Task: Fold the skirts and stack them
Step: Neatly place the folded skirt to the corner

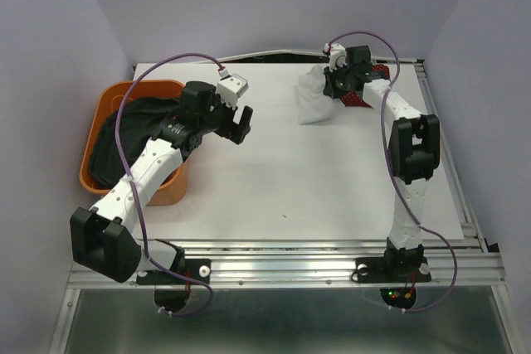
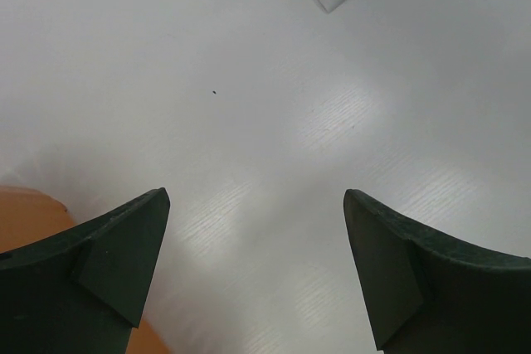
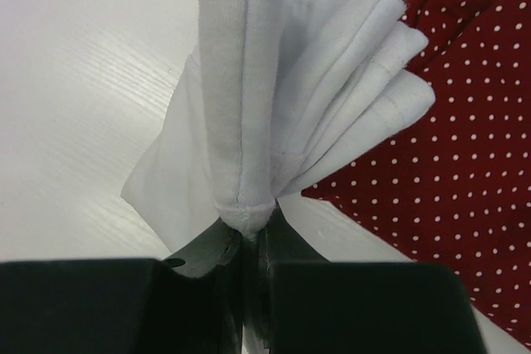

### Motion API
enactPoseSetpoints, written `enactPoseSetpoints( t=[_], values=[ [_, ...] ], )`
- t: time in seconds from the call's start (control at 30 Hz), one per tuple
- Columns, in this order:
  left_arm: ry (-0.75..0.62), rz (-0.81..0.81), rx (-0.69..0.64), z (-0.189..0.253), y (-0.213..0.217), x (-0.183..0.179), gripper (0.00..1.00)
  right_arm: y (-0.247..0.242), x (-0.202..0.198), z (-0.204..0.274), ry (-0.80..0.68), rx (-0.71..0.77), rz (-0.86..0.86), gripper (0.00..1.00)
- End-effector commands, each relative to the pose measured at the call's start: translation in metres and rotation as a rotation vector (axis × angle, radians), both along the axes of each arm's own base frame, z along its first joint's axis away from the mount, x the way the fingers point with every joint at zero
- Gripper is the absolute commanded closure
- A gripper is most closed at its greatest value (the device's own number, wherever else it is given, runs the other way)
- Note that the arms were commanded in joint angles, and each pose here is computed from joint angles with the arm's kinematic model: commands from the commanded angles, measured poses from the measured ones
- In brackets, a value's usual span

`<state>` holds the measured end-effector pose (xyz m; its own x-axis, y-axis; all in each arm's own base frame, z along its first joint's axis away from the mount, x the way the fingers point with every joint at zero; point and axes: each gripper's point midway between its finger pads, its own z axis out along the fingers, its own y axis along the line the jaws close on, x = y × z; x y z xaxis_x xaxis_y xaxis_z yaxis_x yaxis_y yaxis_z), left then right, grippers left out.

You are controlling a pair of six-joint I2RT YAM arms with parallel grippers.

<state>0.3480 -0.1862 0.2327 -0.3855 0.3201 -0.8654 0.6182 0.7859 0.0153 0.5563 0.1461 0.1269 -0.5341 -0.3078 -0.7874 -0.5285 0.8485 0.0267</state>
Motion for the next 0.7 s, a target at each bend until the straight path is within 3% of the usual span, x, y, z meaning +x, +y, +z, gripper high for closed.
enactPoseSetpoints(
  t=[0.0,0.3,0.67],
  values=[
    [-0.062,-0.030,-0.024,0.019,-0.001,-0.007,0.01,-0.006,0.029,0.044,-0.133,-0.009,0.028,0.99],
    [-0.048,-0.033,-0.025,0.011,-0.002,-0.008,0.02,-0.033,0.060,0.079,-0.209,0.023,-0.016,0.99],
    [-0.029,-0.031,-0.018,0.005,-0.003,-0.005,0.01,-0.080,0.072,0.066,-0.196,0.026,-0.044,0.99]
  ],
)
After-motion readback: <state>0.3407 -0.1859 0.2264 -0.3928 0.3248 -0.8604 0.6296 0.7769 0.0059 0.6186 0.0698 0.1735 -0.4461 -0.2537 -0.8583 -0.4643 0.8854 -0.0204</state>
